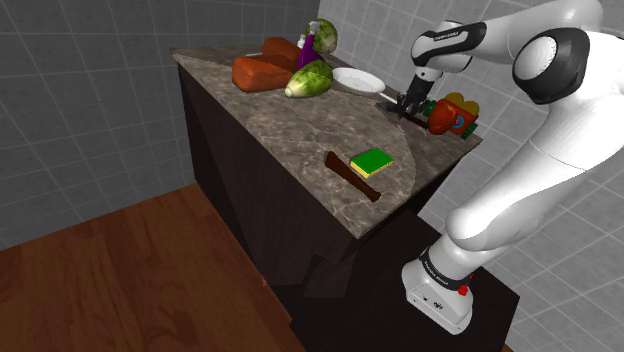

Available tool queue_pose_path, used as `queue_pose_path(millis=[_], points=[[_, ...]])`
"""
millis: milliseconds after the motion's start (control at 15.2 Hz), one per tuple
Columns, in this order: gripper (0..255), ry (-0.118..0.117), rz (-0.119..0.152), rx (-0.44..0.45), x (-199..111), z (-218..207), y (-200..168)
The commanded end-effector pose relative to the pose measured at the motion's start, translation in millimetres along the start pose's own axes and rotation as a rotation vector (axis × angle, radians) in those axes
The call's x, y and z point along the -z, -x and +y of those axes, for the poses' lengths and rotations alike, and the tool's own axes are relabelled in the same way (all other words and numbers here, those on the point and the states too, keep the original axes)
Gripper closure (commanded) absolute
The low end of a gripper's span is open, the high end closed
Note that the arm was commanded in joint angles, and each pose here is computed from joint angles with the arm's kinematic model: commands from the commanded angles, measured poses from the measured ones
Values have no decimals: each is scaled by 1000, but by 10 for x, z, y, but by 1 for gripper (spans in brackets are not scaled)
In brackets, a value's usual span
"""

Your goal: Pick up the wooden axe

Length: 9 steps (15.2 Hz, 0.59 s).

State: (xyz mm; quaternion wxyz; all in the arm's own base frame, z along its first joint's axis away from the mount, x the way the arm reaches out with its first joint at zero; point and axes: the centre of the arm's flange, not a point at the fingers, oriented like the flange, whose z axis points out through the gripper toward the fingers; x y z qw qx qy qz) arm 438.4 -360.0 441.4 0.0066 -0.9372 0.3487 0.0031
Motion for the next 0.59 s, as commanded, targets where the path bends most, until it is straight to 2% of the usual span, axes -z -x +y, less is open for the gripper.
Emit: queue_pose_path(millis=[0, 396, 528], points=[[255, 0, 0, 0, 95, 6, -7], [255, 0, 0, 0, 412, 3, -4], [255, 0, 0, 0, 420, 3, -3]])
